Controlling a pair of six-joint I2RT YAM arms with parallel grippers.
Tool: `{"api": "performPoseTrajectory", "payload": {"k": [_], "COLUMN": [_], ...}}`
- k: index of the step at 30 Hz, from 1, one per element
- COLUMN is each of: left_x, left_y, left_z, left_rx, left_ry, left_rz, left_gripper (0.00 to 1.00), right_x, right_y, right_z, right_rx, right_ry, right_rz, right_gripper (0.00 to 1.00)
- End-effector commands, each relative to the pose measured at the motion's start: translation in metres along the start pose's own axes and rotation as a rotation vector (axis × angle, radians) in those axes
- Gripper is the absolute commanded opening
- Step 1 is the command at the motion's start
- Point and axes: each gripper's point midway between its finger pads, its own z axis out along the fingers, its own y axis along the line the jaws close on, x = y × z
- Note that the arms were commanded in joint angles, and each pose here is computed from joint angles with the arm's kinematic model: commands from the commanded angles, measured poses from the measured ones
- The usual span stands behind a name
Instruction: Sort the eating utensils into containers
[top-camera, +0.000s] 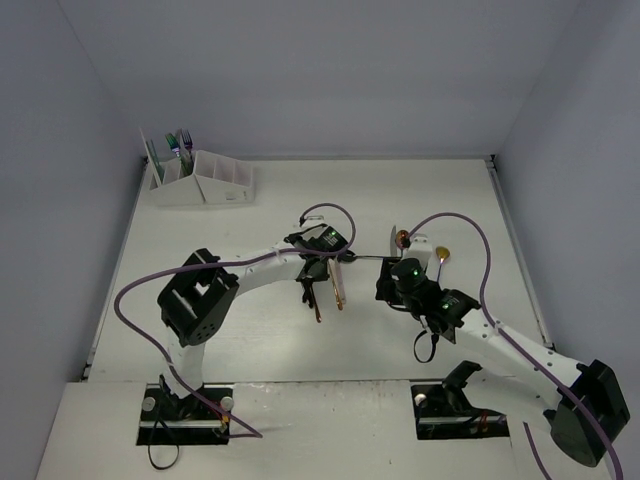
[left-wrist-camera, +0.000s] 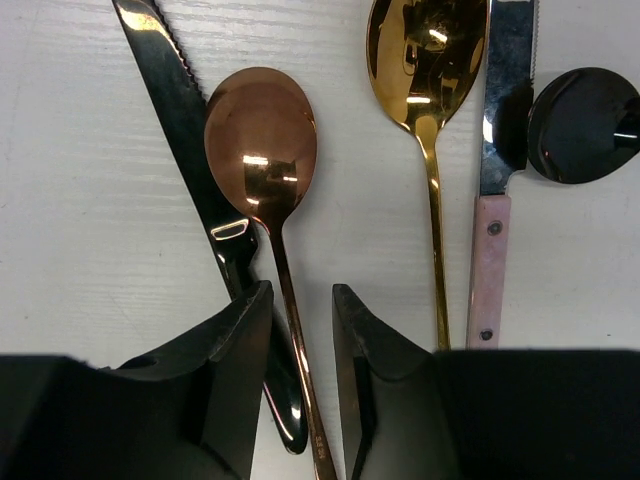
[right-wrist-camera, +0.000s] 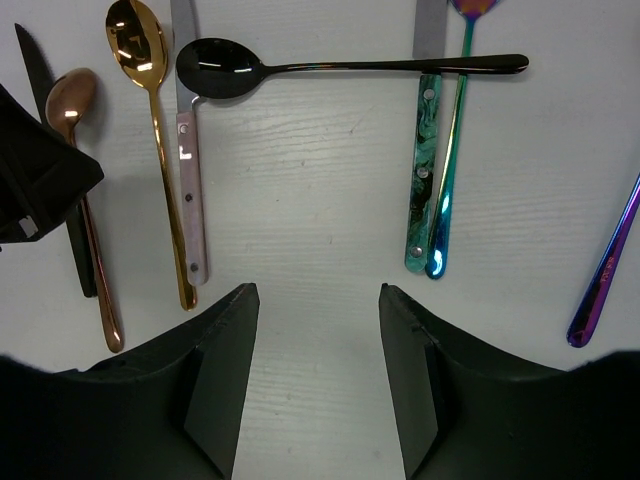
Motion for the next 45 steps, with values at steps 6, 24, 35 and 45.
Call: {"api": "performPoseTrajectory", "payload": {"k": [6,24,35,45], "left_x": [-0.025,-0.204,-0.345,-0.451], "left_y": [-0.010,0.061,0.194,0.242], "left_z": [-0.004,-0.153,-0.160,-0.138], "left_rx": [-0.007,0.088,0.023,-0.038], "left_ry": [-0.053,-0.575,-0.847,-1.049], "left_rz": [-0.029,0.038,0.039,0.074], "left_gripper": [0.07,0.00,0.00,0.00], "right_x": [-0.011,-0.040,-0.078,-0.091], "right_y": [-0.001,0.010,0.020,0.016], "right_z": [-0.001,-0.012,-0.032,-0.040], "right_rx": [0.007,-0.041,-0.081,-0.075], "right_ry": [-0.048,-0.109,-0.209,-0.263], "right_rz": [0.029,-0.010,-0.041,-0.092], "right_gripper": [0.49,0.79,0.99,1.00]}}
